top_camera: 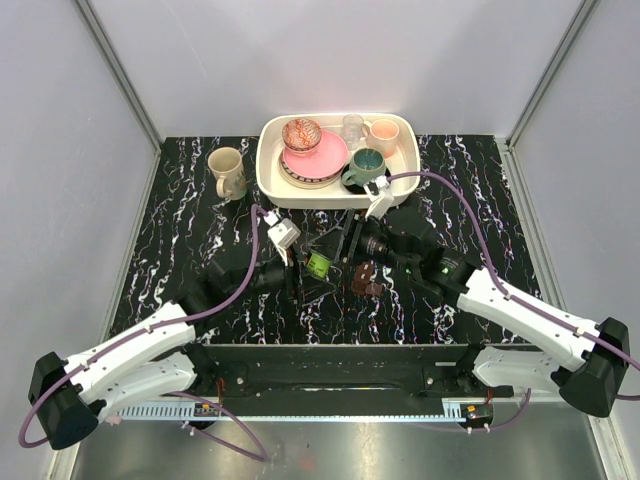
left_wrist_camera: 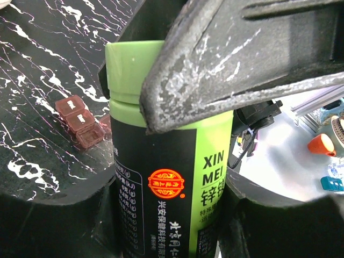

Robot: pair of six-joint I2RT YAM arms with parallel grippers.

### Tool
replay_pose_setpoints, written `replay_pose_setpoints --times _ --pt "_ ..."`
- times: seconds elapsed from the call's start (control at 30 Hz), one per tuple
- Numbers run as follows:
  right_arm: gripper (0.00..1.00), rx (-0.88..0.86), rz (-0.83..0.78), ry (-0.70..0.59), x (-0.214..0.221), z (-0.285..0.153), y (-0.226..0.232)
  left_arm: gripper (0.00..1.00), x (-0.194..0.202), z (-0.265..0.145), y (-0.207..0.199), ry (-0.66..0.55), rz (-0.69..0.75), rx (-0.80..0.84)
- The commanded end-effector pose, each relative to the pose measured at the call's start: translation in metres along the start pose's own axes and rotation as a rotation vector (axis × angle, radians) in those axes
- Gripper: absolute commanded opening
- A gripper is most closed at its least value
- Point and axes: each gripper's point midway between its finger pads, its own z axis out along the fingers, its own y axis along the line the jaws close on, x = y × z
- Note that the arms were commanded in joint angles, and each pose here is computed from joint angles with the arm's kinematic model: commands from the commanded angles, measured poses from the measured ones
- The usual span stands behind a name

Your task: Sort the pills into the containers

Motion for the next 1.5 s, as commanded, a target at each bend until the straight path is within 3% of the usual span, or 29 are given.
replay_pose_setpoints --times 0.0,0.03,0.23,0.53,0.77,0.8,0.83,0.87,0.9,0.97,1.13,1.47 --pt "0.03 0.014 0.017 -0.059 -0.012 -0.007 0.000 0.09 -0.034 -0.006 -0.016 -0.131 0.041 0.049" --pt "0.03 0.017 0.017 -0.058 -0.011 -0.007 -0.002 0.00 -0.033 -0.005 -0.015 -0.130 0.036 0.047" --pt "0.01 -0.034 -0.019 -0.068 -0.009 -0.011 0.003 0.00 -0.036 -0.007 -0.028 -0.158 0.029 0.123" --pt "0.00 -0.347 -0.198 -0.112 -0.005 -0.047 0.047 0.00 -0.033 -0.019 -0.068 -0.186 0.058 0.365" --pt "0.00 -0.470 -0.313 -0.094 0.007 -0.064 0.062 0.00 -0.031 -0.030 -0.098 -0.157 0.096 0.544" --pt "0.02 -0.474 -0.319 -0.093 0.006 -0.064 0.062 0.00 -0.031 -0.030 -0.098 -0.154 0.096 0.546" --pt "0.14 -0.476 -0.321 -0.093 0.006 -0.065 0.063 0.00 -0.033 -0.030 -0.099 -0.156 0.104 0.549" --pt "0.44 -0.472 -0.319 -0.095 0.005 -0.065 0.063 0.00 -0.034 -0.030 -0.099 -0.156 0.107 0.544" --pt "0.58 -0.462 -0.313 -0.097 0.004 -0.064 0.062 0.00 -0.032 -0.029 -0.097 -0.146 0.101 0.535" --pt "0.74 -0.413 -0.293 -0.107 0.001 -0.060 0.055 0.00 -0.033 -0.028 -0.096 -0.149 0.111 0.523" --pt "0.80 -0.287 -0.248 -0.112 -0.006 -0.050 0.038 0.00 -0.032 -0.029 -0.094 -0.151 0.113 0.508" --pt "0.81 -0.218 -0.214 -0.129 -0.003 -0.049 0.019 0.00 -0.035 -0.032 -0.097 -0.159 0.133 0.516"
